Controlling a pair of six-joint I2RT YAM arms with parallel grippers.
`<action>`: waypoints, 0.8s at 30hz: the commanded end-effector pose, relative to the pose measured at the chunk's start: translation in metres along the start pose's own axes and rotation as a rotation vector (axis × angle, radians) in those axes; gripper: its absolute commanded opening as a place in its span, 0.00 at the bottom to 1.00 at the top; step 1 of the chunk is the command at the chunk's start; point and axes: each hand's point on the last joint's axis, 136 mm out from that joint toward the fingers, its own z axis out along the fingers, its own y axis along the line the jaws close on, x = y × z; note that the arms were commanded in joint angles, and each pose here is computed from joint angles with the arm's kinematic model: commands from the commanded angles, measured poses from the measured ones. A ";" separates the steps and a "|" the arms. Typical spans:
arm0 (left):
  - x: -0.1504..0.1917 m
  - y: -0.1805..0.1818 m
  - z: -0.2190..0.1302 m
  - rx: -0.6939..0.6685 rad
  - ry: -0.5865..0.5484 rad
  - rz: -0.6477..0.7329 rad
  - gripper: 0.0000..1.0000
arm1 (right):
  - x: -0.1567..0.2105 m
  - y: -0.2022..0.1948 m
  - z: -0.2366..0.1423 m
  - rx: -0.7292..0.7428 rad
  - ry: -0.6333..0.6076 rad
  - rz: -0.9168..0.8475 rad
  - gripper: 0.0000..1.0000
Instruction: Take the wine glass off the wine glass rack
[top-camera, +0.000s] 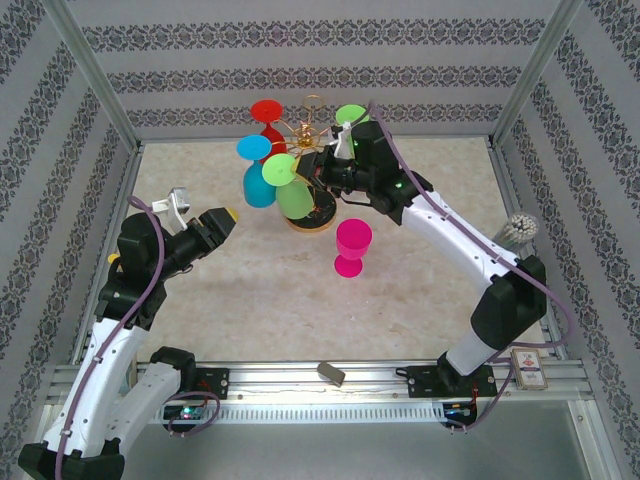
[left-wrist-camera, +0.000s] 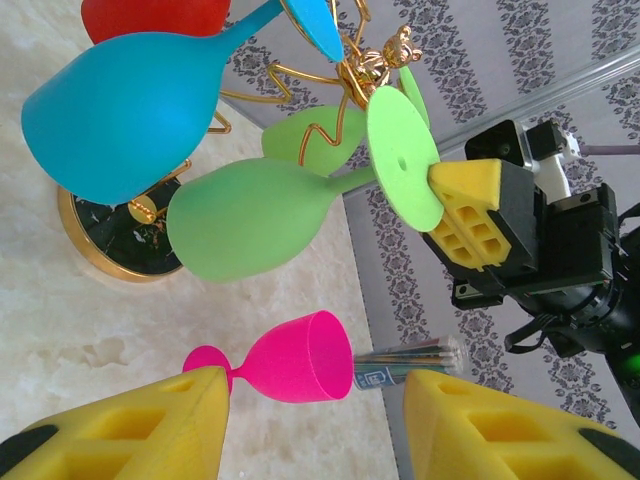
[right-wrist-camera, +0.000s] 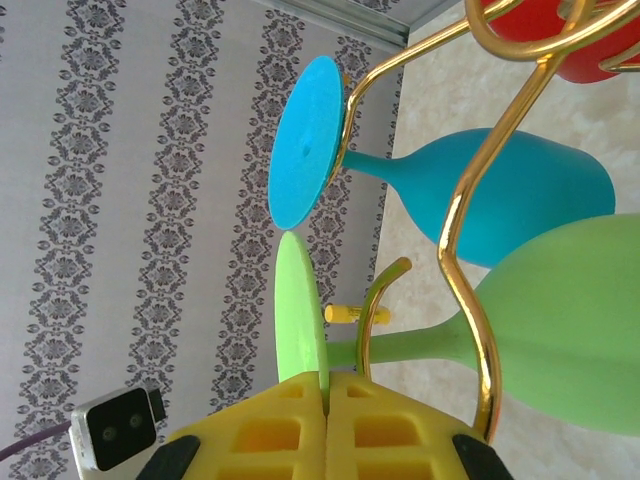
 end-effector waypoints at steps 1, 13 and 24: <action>-0.003 0.005 -0.003 -0.018 -0.020 -0.006 0.50 | 0.003 0.035 -0.017 -0.072 -0.012 -0.068 0.00; 0.000 0.012 -0.008 -0.070 -0.012 0.006 0.50 | 0.017 0.040 -0.025 -0.093 0.018 -0.080 0.00; 0.009 0.025 -0.017 -0.146 0.011 -0.018 0.50 | 0.044 0.041 -0.028 -0.102 0.074 -0.096 0.00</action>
